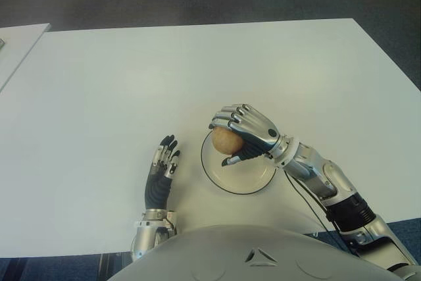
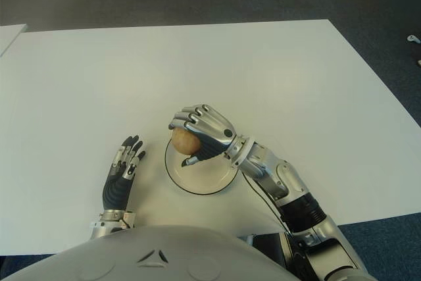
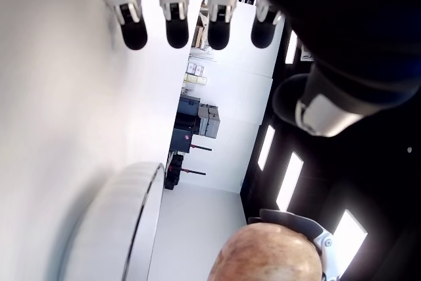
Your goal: Put the apples into the plate.
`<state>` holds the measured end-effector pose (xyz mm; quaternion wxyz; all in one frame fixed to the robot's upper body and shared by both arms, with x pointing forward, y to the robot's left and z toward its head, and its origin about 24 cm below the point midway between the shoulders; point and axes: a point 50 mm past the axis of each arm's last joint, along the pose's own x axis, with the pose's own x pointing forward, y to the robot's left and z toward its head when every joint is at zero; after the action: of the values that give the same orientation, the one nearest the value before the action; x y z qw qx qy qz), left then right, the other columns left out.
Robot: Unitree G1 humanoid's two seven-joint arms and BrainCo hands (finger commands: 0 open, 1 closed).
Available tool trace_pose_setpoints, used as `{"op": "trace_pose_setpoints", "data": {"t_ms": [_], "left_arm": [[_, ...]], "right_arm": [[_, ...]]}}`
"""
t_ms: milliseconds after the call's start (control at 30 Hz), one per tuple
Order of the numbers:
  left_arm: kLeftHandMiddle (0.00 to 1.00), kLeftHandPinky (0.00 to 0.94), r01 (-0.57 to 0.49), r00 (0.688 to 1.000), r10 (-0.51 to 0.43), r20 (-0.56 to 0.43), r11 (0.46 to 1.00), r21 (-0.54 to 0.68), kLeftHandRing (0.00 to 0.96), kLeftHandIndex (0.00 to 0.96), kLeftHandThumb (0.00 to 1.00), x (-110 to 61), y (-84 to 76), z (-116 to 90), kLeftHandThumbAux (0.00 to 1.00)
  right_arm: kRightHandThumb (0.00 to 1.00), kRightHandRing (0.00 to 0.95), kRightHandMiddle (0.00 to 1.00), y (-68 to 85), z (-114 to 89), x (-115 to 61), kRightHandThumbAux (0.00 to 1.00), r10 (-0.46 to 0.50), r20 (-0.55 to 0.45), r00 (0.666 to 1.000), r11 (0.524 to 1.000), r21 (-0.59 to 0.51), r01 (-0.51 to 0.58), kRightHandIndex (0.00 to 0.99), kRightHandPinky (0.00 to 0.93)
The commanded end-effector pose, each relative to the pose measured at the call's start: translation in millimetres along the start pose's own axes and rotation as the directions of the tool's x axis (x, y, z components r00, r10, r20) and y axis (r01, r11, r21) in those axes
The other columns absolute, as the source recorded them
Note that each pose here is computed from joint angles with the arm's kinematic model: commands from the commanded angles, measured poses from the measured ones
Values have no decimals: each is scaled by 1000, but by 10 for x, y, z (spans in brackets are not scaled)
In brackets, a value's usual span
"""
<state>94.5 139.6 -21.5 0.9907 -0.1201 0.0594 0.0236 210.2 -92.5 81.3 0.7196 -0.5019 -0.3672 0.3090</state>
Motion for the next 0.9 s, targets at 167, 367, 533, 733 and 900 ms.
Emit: {"op": "trace_pose_setpoints", "data": {"t_ms": [167, 367, 533, 733, 900], "left_arm": [[38, 19, -36, 996, 34, -87, 999, -19, 0, 99, 251, -57, -9, -136, 503], [37, 3, -38, 997, 35, -75, 999, -38, 0, 105, 257, -44, -17, -142, 520], [30, 9, -37, 997, 34, -72, 998, -47, 0, 87, 250, -38, -13, -147, 526], [40, 47, -30, 997, 26, -72, 998, -54, 8, 83, 233, -21, 0, -160, 506], [34, 12, -20, 998, 18, -65, 999, -33, 2, 76, 212, -7, 6, -165, 474]], "right_arm": [[731, 860, 860, -13, -3, -25, 711, 1, 19, 1000, 1000, -5, -1, 440, 863], [731, 857, 858, -12, -14, -29, 711, -6, 9, 1000, 1000, -7, 6, 440, 862], [719, 743, 765, -23, -27, -30, 710, -21, -3, 1000, 1000, -5, 21, 439, 716], [393, 235, 283, -42, -38, -25, 476, 1, -8, 1000, 999, -33, -1, 289, 254], [235, 43, 65, -50, -46, -21, 365, 43, -24, 999, 998, -49, -44, 89, 46]]}}
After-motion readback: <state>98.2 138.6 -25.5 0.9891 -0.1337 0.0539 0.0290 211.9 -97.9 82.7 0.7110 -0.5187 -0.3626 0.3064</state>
